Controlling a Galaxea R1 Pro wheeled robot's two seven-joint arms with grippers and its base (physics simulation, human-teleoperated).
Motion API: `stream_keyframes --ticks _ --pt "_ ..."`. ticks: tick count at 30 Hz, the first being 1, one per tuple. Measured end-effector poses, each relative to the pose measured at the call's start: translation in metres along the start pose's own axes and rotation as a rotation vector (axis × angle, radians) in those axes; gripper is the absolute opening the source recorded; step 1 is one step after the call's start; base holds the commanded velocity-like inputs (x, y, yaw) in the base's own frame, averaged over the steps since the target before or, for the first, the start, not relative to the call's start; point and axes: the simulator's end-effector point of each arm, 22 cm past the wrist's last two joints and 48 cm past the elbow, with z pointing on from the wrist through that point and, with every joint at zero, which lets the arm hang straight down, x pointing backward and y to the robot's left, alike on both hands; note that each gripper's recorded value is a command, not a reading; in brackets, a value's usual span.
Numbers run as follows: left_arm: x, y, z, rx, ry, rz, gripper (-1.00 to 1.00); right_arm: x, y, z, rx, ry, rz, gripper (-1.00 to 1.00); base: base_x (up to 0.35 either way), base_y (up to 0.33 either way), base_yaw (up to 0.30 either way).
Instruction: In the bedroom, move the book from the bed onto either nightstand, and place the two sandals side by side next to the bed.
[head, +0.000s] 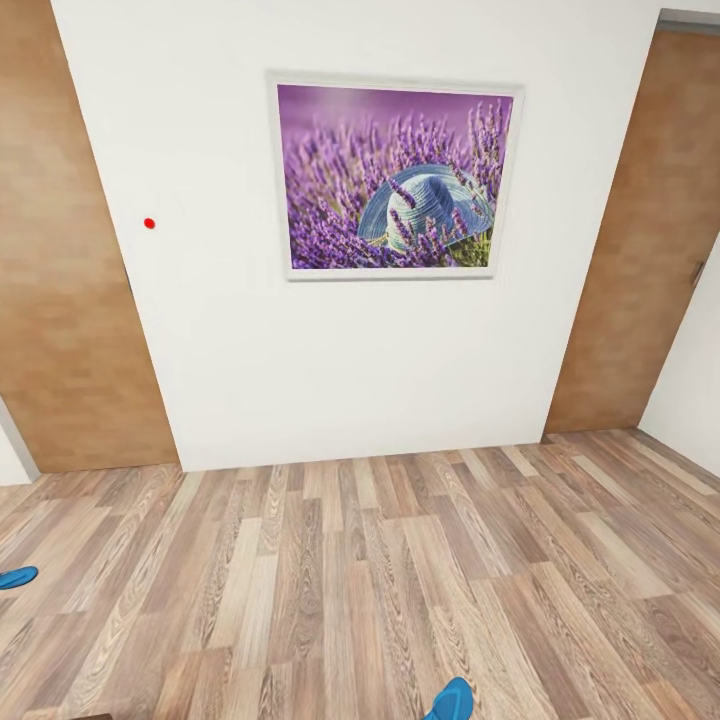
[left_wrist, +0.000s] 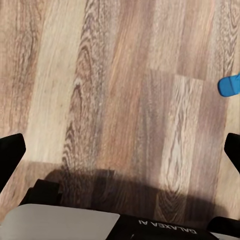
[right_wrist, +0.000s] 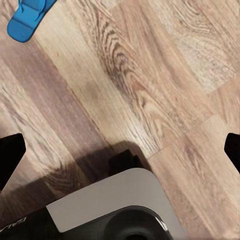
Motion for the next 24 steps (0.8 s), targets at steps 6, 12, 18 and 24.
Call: stream_keyframes --ticks 6,12,18,24 --pt "0.014 -0.001 -0.002 0.009 0.038 -0.042 1.00 0.002 0.014 0.002 -0.009 0.035 -0.033 1.00 0.000 0.000 0.000" --pt "0.038 -0.023 -0.006 0.041 0.085 0.007 1.00 -0.016 0.009 0.002 -0.003 -0.018 0.002 1.00 0.000 0.000 0.000" --pt "0.036 -0.035 -0.007 0.075 0.081 0.051 1.00 -0.023 0.005 0.001 0.000 -0.057 0.039 1.00 0.000 0.000 0.000" --pt "0.037 -0.037 -0.007 0.084 0.082 0.052 1.00 -0.027 0.003 0.000 0.002 -0.080 0.058 1.00 0.000 0.000 0.000"
